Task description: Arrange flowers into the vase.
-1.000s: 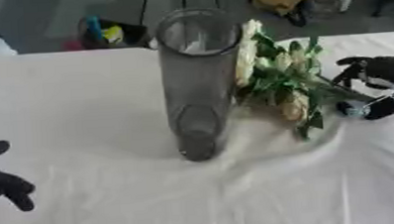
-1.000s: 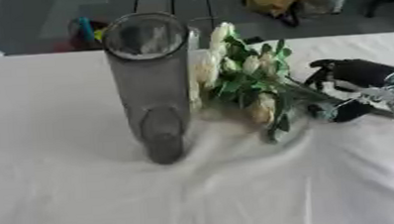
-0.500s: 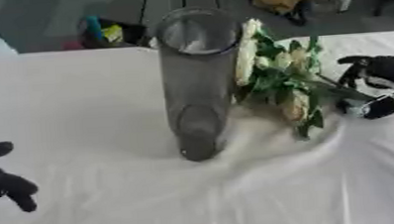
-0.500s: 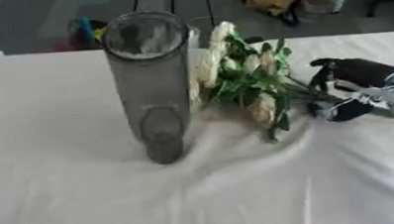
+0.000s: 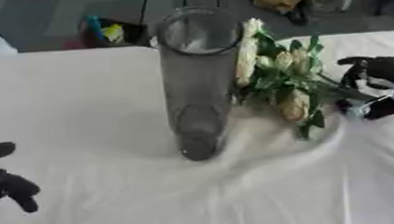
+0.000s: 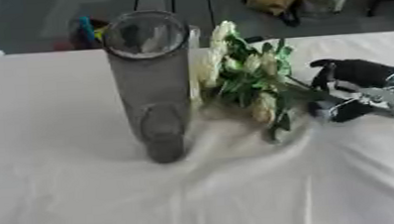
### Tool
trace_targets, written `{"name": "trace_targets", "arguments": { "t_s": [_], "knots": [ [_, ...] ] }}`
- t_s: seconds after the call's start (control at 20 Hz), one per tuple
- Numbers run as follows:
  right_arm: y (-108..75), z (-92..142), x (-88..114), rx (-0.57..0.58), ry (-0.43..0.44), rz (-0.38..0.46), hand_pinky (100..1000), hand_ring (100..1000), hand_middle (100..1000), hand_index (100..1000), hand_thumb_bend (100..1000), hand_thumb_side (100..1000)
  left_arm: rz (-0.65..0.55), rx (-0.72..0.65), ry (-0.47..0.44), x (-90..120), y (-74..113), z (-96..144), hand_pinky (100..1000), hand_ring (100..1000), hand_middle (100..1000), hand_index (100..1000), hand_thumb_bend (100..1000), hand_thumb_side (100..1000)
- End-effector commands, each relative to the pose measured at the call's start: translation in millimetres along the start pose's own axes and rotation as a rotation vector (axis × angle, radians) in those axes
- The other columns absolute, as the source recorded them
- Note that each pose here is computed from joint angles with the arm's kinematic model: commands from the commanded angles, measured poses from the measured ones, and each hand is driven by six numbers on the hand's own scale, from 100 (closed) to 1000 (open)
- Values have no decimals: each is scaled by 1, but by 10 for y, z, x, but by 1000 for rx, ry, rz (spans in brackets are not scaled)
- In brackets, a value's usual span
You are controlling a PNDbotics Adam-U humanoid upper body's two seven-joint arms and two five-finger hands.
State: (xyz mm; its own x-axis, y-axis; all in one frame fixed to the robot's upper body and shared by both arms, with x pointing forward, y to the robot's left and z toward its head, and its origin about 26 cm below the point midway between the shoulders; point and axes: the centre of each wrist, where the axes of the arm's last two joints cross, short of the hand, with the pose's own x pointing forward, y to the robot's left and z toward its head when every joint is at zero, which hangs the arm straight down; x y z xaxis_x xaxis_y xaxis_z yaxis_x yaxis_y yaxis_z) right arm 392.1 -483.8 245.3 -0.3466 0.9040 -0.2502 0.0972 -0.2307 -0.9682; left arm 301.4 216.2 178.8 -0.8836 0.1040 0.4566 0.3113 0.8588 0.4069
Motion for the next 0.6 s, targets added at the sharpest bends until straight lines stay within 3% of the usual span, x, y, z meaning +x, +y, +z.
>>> {"name": "trace_targets", "arguments": {
  "t_s": [0.05, 0.35, 0.6],
  "knots": [
    [-127, 63, -87, -4, 11, 15, 466, 1000, 438, 664, 100, 478, -4, -19, -28, 49, -1, -62, 430, 590, 820, 774, 100, 985],
    [-112, 60, -89, -11, 18, -24, 428, 1000, 390, 624, 100, 392, -4, -21, -30, 49, -1, -64, 430, 591, 821, 774, 100, 985],
    [-108, 57, -83, -28, 28, -51, 377, 998, 350, 590, 100, 396, -3, -24, -29, 49, -4, -66, 430, 591, 822, 774, 100, 986]
  ]
}}
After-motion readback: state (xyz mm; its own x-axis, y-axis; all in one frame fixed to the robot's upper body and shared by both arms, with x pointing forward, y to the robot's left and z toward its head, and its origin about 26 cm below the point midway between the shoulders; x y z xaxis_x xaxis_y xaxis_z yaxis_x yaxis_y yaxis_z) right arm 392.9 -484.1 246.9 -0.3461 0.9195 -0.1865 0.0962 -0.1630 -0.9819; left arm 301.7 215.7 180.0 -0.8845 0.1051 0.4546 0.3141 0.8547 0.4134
